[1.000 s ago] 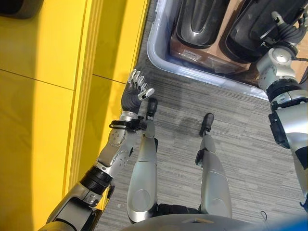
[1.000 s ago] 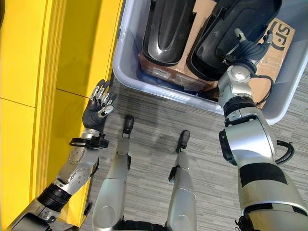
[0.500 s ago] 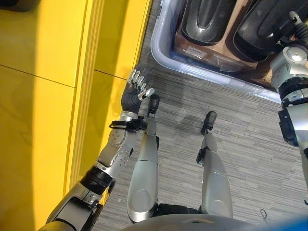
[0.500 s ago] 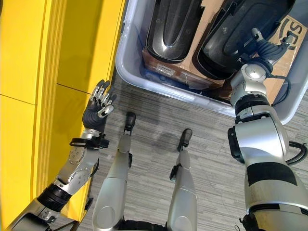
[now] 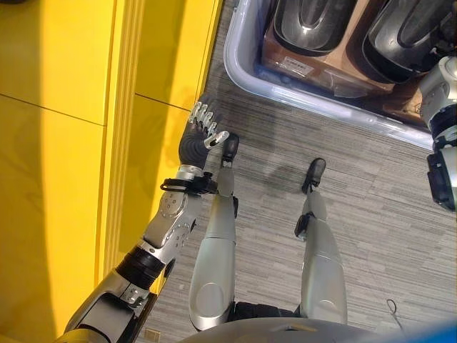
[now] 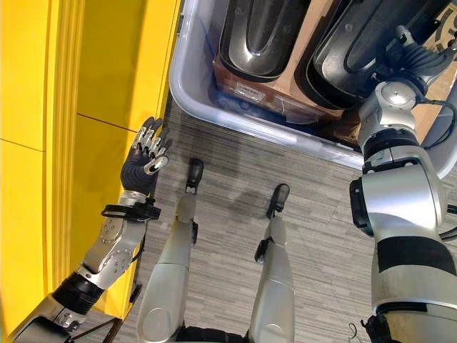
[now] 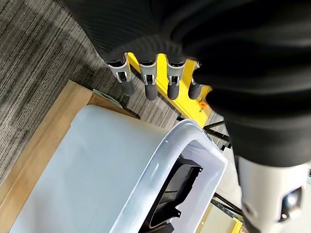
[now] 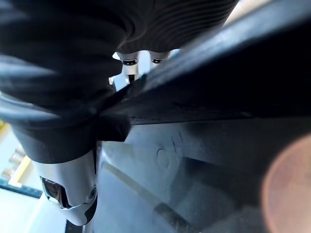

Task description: Move parts from the plastic box to the shelf.

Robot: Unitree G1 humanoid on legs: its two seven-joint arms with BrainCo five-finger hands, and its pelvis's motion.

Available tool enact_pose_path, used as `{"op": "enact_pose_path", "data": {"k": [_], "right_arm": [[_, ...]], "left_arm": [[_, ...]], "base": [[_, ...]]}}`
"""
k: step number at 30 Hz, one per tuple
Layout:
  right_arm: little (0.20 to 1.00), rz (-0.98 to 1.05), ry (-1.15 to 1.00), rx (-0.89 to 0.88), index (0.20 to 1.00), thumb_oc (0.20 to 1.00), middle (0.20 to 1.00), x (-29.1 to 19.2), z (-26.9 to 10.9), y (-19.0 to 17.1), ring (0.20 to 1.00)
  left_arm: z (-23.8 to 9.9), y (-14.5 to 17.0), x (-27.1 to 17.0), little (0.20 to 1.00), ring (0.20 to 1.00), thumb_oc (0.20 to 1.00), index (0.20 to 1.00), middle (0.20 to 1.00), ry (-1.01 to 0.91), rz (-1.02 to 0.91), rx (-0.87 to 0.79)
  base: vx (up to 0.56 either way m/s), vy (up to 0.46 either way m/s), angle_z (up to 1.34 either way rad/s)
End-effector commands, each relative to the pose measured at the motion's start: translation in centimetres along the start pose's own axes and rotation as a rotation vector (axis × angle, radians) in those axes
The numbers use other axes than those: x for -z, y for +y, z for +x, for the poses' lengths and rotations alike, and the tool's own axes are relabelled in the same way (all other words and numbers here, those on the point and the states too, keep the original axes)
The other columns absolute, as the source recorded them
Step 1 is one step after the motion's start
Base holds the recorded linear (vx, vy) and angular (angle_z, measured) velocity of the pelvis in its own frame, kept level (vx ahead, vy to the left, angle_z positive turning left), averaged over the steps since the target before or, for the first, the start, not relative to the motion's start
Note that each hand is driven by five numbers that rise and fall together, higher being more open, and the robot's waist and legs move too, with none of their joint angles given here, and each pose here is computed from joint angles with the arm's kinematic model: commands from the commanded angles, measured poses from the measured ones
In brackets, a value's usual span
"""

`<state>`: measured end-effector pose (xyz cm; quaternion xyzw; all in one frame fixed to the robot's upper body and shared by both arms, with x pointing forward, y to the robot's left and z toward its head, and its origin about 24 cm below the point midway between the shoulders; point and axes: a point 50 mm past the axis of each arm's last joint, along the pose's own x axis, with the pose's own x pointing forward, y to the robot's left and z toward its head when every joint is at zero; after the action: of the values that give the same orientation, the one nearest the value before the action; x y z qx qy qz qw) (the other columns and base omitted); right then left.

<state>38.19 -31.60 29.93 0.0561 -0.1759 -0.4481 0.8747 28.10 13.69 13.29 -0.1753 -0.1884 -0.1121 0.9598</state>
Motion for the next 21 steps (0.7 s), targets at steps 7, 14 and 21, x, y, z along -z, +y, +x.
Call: {"op": "enact_pose_path", "data": {"k": [7,14,21], "right_arm": [[1.0,-0.22,-0.026,-0.037,1.0,1.0,1.0,1.1,0.0,-0.4,1.0],[0.2,-0.338,0.001,-0.124,0.2,0.2,0.2,2.3,0.1,-0.7,0.2],[0.2,-0.329,0.015,-0.132,0.2,0.2,0.2,2.7,0.3,-1.3,0.2]], "left_arm": [[-0.4,-2.3,-2.5,1.0,1.0,1.0,1.0,1.0,-0.136,-0.052,0.104],[-0.3,-2.3,-2.7,1.0,1.0,1.0,1.0,1.0,-0.14,-0.045,0.128],[-0.3,-2.0,-2.6,1.0,1.0,1.0,1.0,1.0,-0.137,-0.054,0.12]], "base": [[0.0,0.0,0.0],[0.0,-0.003,0.02],[0.0,0.0,0.0]]}}
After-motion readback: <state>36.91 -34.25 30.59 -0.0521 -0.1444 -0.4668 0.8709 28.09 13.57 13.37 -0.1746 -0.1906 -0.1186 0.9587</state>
